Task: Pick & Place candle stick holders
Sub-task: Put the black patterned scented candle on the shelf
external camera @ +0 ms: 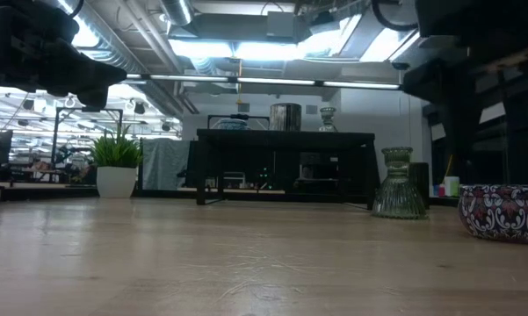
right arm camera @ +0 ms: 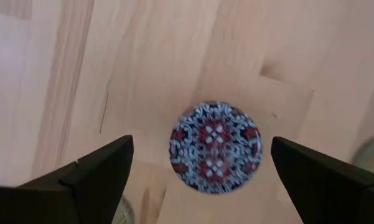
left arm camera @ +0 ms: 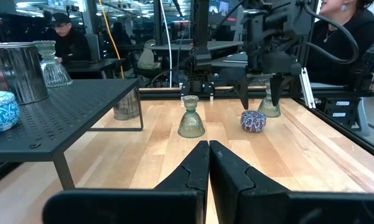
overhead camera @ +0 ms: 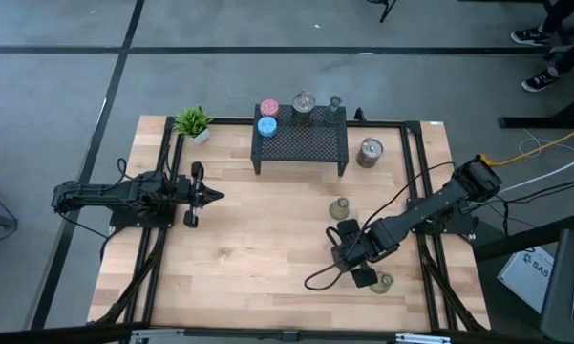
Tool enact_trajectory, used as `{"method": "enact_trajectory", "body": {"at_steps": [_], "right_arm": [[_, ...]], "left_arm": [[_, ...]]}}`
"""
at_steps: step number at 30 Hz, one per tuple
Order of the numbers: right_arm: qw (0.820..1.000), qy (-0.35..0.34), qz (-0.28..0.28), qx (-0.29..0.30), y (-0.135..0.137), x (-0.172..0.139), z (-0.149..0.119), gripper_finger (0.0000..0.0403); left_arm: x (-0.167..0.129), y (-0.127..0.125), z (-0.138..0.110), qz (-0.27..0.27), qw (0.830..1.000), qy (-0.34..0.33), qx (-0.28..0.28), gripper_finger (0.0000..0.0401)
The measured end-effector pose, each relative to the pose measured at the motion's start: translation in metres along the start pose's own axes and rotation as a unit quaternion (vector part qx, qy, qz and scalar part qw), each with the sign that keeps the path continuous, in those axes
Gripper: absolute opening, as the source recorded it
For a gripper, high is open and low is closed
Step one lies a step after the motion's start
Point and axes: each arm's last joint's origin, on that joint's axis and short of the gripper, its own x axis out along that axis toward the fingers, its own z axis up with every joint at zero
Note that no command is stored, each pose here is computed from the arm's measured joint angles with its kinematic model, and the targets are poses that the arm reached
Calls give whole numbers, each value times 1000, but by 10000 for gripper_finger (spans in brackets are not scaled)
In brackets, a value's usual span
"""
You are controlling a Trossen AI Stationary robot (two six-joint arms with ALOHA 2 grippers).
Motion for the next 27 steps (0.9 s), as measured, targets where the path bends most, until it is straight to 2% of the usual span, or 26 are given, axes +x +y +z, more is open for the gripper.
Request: {"method": "enact_trajectory", "body": {"at_steps": [27], "right_arm": [[1000, -18, -4, -2, -4, 37, -23, 383]], "left_arm": [[0, 0, 0, 0, 1000, 0, 0, 4]]}}
